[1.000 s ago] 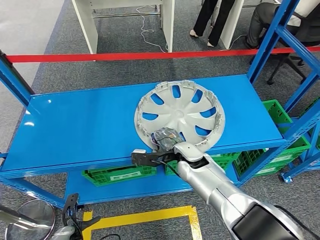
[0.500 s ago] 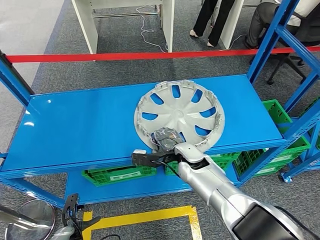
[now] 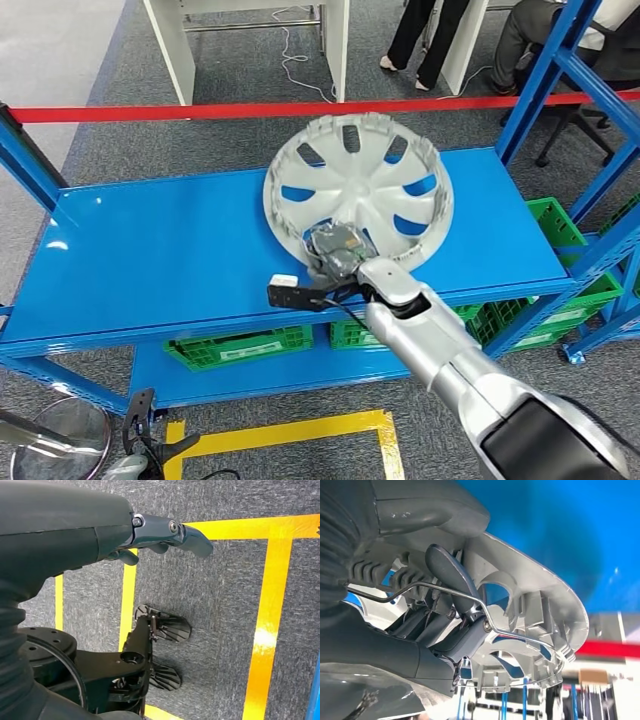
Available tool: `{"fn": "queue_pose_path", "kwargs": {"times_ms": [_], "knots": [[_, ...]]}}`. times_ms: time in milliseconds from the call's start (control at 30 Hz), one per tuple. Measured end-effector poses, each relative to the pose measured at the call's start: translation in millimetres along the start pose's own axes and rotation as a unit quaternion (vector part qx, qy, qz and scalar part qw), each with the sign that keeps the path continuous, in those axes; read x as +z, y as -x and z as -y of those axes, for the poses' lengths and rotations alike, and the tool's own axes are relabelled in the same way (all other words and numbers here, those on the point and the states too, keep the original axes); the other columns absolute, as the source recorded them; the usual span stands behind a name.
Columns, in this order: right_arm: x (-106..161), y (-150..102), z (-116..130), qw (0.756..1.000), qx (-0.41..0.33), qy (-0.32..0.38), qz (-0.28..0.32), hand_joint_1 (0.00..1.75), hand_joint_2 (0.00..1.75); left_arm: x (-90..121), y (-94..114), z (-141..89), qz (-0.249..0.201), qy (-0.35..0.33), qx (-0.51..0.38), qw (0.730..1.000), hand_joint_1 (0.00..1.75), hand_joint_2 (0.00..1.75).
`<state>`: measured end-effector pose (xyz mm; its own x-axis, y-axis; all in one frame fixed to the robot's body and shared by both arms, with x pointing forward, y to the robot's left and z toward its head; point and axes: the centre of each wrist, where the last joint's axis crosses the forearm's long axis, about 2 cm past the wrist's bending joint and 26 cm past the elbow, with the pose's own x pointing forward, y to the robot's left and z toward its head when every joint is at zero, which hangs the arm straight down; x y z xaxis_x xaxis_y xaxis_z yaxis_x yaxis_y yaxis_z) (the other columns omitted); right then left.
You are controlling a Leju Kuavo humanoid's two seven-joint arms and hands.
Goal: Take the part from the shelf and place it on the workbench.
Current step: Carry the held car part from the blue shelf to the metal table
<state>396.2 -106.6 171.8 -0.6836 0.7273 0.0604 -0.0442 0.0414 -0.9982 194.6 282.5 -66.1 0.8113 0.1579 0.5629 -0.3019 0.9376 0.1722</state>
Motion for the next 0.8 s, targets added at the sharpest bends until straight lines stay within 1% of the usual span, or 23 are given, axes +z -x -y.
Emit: {"fn": "queue_pose_path", "kwargs": {"times_ms": [100, 200, 433, 600, 700, 733, 800], "knots": [[-4, 3, 14, 1.0, 0.016, 0.01, 0.002, 1.75, 1.75, 0, 0, 1, 0.001, 0.0, 0.001, 1.0, 0.0, 1.75], [-6, 5, 21, 1.0, 0.025, 0.016, 0.003, 1.75, 1.75, 0, 0, 1, 0.002, 0.001, 0.002, 1.0, 0.0, 1.75], [-8, 8, 28, 0.999, 0.041, 0.012, 0.009, 1.75, 1.75, 1, 1, 3, 0.002, 0.002, 0.006, 1.0, 0.0, 1.75], [-10, 7, 31, 0.999, 0.036, 0.005, 0.025, 1.75, 1.75, 1, 1, 2, 0.004, 0.001, 0.009, 1.0, 0.0, 1.75], [-11, 4, 33, 0.999, 0.031, 0.004, 0.034, 1.75, 1.75, 1, 1, 2, 0.007, -0.001, 0.01, 1.0, 0.0, 0.44], [-11, 4, 34, 0.999, 0.03, 0.005, 0.037, 1.75, 1.75, 1, 1, 2, 0.009, -0.002, 0.009, 1.0, 0.0, 0.44], [-12, 2, 36, 0.999, 0.029, 0.008, 0.044, 1.75, 1.75, 1, 1, 3, 0.02, -0.008, 0.009, 1.0, 0.0, 1.31]]}}
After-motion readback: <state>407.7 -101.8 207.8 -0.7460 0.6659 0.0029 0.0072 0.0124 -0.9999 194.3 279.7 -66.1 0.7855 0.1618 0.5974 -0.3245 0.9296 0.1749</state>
